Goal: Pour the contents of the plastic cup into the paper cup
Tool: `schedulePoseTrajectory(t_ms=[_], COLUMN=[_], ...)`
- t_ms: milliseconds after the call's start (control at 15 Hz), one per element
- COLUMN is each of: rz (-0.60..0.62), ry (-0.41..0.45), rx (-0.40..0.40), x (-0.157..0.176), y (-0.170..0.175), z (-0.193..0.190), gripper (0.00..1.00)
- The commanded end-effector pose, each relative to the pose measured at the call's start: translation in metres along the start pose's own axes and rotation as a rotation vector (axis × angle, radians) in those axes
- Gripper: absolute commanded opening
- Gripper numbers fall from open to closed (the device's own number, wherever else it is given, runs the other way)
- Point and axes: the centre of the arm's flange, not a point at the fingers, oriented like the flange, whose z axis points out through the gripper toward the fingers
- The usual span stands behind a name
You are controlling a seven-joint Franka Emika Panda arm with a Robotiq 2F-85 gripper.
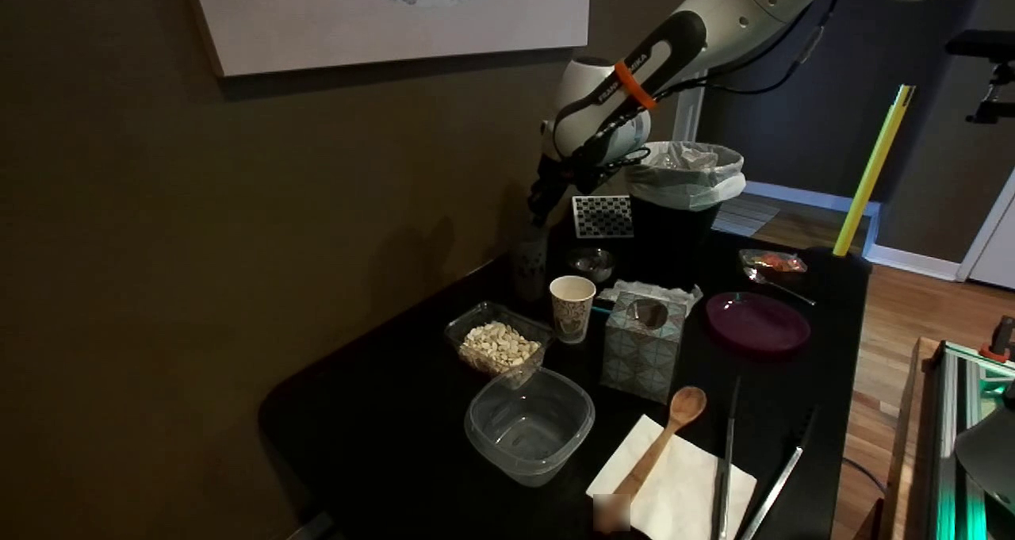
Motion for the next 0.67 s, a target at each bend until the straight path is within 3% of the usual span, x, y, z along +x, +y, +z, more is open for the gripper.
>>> schedulePoseTrajectory(t_ms=[0, 67, 600], rz=[0.034, 0.038, 0.069], ry=[-0.038, -0.040, -0.043], rx=[0.024, 0.021, 0.035], x=[-0.014, -0.016, -0.022], y=[0.005, 0.008, 0.004], z=[0.004, 0.005, 0.022], gripper=[0.16, 0.34, 0.93])
